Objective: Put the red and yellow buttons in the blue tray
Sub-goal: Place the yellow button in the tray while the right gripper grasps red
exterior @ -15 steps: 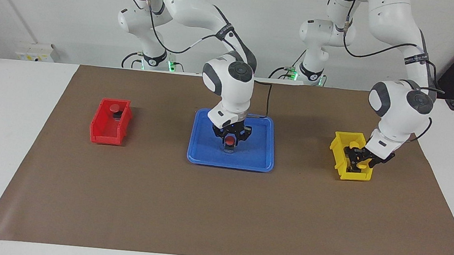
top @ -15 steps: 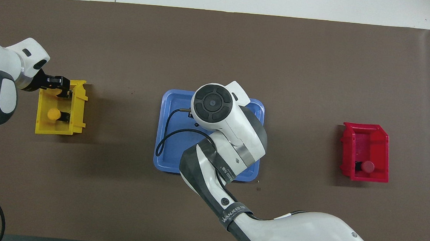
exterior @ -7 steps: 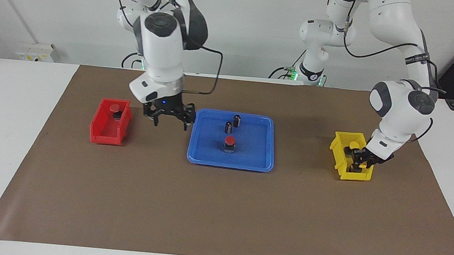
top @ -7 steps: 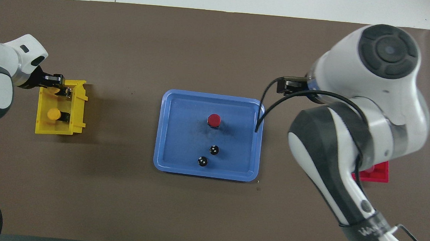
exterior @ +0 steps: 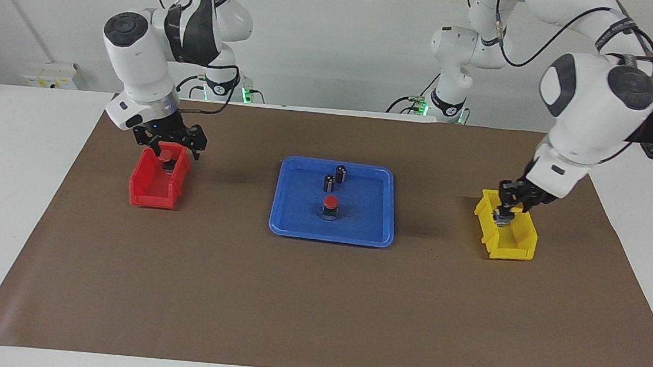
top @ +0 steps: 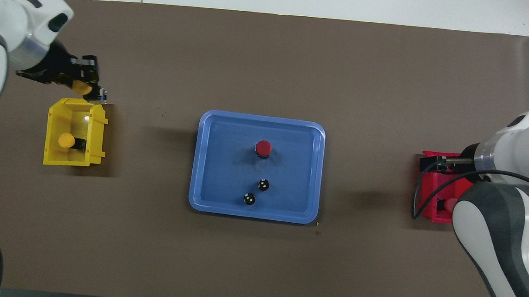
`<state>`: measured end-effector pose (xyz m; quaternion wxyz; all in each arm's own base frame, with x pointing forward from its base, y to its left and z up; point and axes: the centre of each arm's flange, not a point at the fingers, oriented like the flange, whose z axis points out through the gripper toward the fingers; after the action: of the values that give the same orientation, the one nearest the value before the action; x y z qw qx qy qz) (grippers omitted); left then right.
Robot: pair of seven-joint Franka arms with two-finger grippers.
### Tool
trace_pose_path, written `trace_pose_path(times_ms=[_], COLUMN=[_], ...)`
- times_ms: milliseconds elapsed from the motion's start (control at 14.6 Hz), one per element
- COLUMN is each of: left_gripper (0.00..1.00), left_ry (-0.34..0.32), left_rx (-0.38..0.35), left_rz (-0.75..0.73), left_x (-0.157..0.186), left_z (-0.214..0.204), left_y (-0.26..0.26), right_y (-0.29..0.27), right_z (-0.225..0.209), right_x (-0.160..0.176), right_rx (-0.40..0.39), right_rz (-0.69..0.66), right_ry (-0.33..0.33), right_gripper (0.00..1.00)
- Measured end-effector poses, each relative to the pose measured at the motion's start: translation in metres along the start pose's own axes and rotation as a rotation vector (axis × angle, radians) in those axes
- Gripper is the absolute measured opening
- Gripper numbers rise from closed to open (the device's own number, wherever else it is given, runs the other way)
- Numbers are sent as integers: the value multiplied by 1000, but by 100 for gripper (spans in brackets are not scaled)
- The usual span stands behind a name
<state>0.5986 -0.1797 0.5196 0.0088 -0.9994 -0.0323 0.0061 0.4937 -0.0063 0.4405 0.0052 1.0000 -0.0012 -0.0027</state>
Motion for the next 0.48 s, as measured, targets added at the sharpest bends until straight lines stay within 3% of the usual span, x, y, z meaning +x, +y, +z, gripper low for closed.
trace_pose_path(times_ms=[68,205,479], left_gripper=[41,41,41], left_ry=[-2,-3,26], left_rx=[-14,-50,-82], left_rz=[-14,-32,-73], left_x=[-12,-31,-66], left_z=[9,31,71], left_y=[38,89,153], right_y=[14,34,33], right_z=[8,19,39], right_x=[-5,-11,-17], right_rx=[1,4,3], right_rz=[2,6,1], right_ry=[-5,-19,-7], right_gripper=[96,85,81])
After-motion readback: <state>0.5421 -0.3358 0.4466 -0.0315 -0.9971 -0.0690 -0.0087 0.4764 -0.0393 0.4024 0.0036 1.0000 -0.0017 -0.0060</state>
